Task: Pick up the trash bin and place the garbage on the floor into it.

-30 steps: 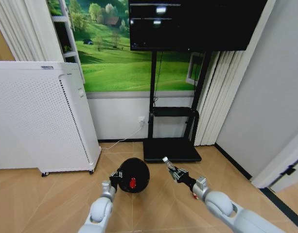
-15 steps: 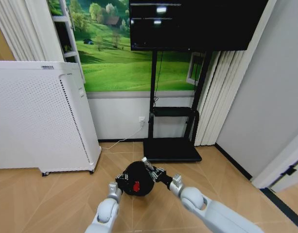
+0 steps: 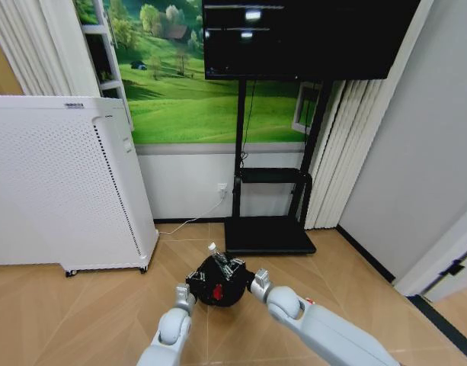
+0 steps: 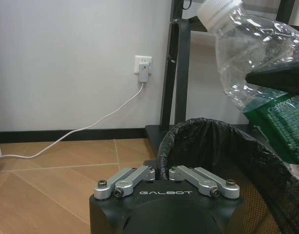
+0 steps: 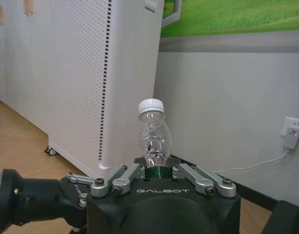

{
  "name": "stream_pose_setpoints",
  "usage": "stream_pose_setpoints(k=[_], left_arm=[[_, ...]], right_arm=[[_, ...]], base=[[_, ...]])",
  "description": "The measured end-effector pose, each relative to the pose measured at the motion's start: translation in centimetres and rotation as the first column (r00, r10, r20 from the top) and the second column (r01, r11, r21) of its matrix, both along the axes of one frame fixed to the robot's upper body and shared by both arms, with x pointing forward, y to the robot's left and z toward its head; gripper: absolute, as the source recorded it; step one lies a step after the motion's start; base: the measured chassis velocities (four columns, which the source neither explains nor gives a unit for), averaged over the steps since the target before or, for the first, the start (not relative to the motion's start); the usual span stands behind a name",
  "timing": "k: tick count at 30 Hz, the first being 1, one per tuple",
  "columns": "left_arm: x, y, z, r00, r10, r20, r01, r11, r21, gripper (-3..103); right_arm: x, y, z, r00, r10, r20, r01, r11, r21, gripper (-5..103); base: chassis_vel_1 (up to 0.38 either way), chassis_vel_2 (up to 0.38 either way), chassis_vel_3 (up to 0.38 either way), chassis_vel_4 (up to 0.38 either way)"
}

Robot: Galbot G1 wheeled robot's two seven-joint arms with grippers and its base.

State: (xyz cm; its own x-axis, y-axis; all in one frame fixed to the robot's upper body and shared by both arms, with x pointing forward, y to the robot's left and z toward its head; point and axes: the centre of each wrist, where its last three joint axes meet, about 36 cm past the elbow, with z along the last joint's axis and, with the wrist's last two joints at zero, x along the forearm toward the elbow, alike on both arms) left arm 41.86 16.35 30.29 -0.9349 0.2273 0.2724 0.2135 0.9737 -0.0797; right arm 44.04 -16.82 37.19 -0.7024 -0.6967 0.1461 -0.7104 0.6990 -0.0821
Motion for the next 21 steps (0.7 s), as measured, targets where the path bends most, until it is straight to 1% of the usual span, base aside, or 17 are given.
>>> stream_pose_setpoints(k=[3, 4, 5, 7, 8, 11, 13, 15, 16, 18, 19, 21], left_arm=[[0.13, -0.19, 0.08, 1.0, -0.004, 0.002, 0.004, 1.0, -0.002, 7], [0.17, -0.2, 0.11, 1.0, -0.004, 0.004, 0.004, 1.0, -0.002, 7], [0.17, -0.2, 0.11, 1.0, -0.004, 0.004, 0.004, 1.0, -0.002, 7], [0.17, -0.15, 0.1, 1.0, -0.005, 0.003, 0.005, 1.0, 0.0, 7], [0.17, -0.15, 0.1, 1.0, -0.005, 0.003, 0.005, 1.0, 0.0, 7], [0.06, -0.1, 0.06, 1.0, -0.005, 0.002, 0.005, 1.0, 0.0, 7], [0.05, -0.09, 0.09, 1.0, -0.004, 0.003, 0.004, 1.0, 0.0, 7], [0.01, -0.1, 0.16, 1.0, -0.005, 0.005, 0.005, 1.0, -0.001, 7], [0.01, -0.1, 0.16, 1.0, -0.005, 0.005, 0.005, 1.0, -0.001, 7], [-0.03, -0.09, 0.25, 1.0, -0.005, 0.007, 0.005, 1.0, -0.002, 7], [-0.03, -0.09, 0.25, 1.0, -0.005, 0.007, 0.005, 1.0, -0.002, 7], [-0.09, 0.09, 0.51, 1.0, -0.002, 0.013, 0.002, 1.0, -0.002, 7]], right_arm=[[-0.29, 0.4, -0.03, 1.0, 0.009, 0.003, -0.009, 1.0, 0.012, 16], [-0.42, 0.52, 0.09, 1.0, 0.012, 0.001, -0.012, 1.0, 0.02, 25], [-0.42, 0.52, 0.09, 1.0, 0.012, 0.001, -0.012, 1.0, 0.02, 25], [-0.44, 0.41, 0.15, 1.0, 0.013, -0.002, -0.013, 1.0, 0.019, 37], [-0.44, 0.41, 0.15, 1.0, 0.013, -0.002, -0.013, 1.0, 0.019, 37], [-0.34, 0.23, 0.2, 1.0, 0.012, -0.004, -0.012, 1.0, 0.012, 52], [-0.3, 0.21, 0.2, 1.0, 0.011, -0.004, -0.011, 1.0, 0.011, 52], [-0.18, 0.13, 0.17, 1.0, 0.008, -0.003, -0.008, 1.0, 0.008, 64], [-0.18, 0.13, 0.17, 1.0, 0.008, -0.003, -0.008, 1.0, 0.008, 64], [-0.13, 0.08, 0.1, 1.0, 0.007, -0.004, -0.007, 1.0, 0.006, 74], [-0.13, 0.08, 0.1, 1.0, 0.007, -0.004, -0.007, 1.0, 0.006, 74], [-0.05, -0.03, 0.16, 1.0, 0.005, -0.001, -0.005, 1.0, 0.005, 85]], base=[[0.0, 0.0, 0.0, 0.0], [0.0, 0.0, 0.0, 0.0], [0.0, 0.0, 0.0, 0.0], [0.0, 0.0, 0.0, 0.0], [0.0, 0.0, 0.0, 0.0], [0.0, 0.0, 0.0, 0.0], [0.0, 0.0, 0.0, 0.0], [0.0, 0.0, 0.0, 0.0], [0.0, 0.0, 0.0, 0.0], [0.0, 0.0, 0.0, 0.0], [0.0, 0.0, 0.0, 0.0], [0.0, 0.0, 0.0, 0.0]])
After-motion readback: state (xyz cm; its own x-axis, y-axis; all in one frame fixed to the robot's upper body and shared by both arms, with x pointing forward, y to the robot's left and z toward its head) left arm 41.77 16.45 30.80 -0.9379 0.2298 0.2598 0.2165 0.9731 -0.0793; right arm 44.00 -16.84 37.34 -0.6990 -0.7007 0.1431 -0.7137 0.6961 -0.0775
